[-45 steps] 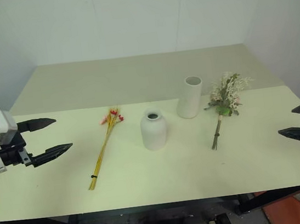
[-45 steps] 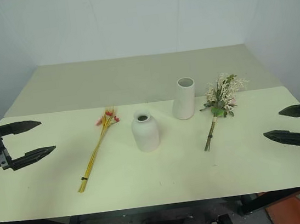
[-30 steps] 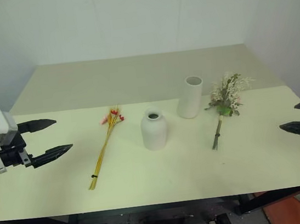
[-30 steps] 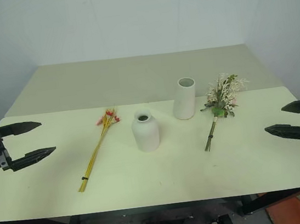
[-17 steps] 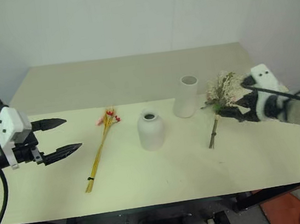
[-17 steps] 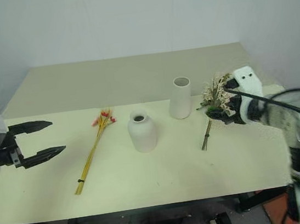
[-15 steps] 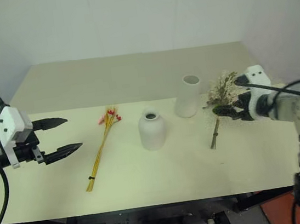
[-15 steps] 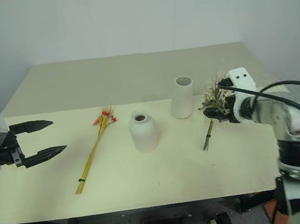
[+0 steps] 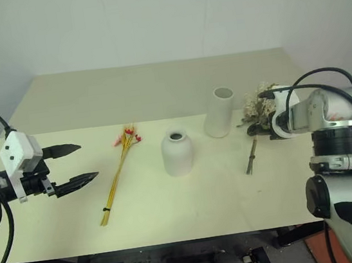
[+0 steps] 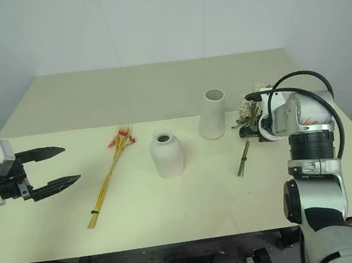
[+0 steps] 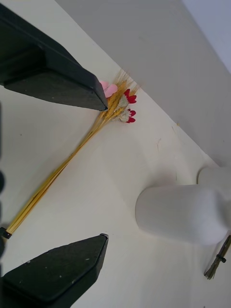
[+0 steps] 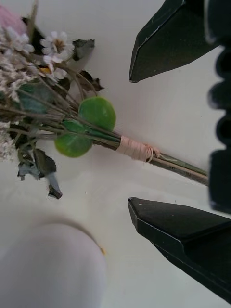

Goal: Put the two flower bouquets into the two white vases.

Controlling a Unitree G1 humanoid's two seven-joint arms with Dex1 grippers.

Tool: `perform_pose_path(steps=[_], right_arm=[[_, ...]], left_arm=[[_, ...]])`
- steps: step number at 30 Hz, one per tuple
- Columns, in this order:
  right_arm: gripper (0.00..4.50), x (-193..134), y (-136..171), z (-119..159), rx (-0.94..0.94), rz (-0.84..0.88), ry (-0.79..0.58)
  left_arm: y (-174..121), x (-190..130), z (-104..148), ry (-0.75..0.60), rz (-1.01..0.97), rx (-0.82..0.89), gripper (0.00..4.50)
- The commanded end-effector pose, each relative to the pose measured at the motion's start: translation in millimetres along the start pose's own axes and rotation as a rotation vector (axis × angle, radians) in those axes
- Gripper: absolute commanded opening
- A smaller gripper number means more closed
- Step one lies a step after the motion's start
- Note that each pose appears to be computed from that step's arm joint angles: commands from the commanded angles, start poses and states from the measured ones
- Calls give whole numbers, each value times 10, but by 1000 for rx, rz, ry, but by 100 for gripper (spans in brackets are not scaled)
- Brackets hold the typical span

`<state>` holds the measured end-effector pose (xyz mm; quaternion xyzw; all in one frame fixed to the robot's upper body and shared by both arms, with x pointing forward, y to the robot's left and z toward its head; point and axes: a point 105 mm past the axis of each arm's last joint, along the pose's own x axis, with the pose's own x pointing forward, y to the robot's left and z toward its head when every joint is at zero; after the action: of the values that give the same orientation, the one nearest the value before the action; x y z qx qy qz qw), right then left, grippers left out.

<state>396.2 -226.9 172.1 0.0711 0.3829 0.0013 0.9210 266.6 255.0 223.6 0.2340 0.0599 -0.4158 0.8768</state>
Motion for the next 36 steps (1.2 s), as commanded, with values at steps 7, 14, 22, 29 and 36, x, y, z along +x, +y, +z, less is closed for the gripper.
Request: perform_pose_path(steps=[7,14,22,29,36], right_arm=[[450,97,62,183,65,54,-9],[257,215,26,206,66,38,-7],[16,243,-2,240,65,14,-13],[16,-381,226,1313,26,-6,-681],[16,-1294,649,1652,88,330,-1358]], left_arm=[[6,-51,93,-10,20,33,444],[14,-60,90,-4,24,30,450],[15,-81,83,3,30,26,450],[11,-100,96,0,36,34,450],[9,-94,113,-5,40,46,450]])
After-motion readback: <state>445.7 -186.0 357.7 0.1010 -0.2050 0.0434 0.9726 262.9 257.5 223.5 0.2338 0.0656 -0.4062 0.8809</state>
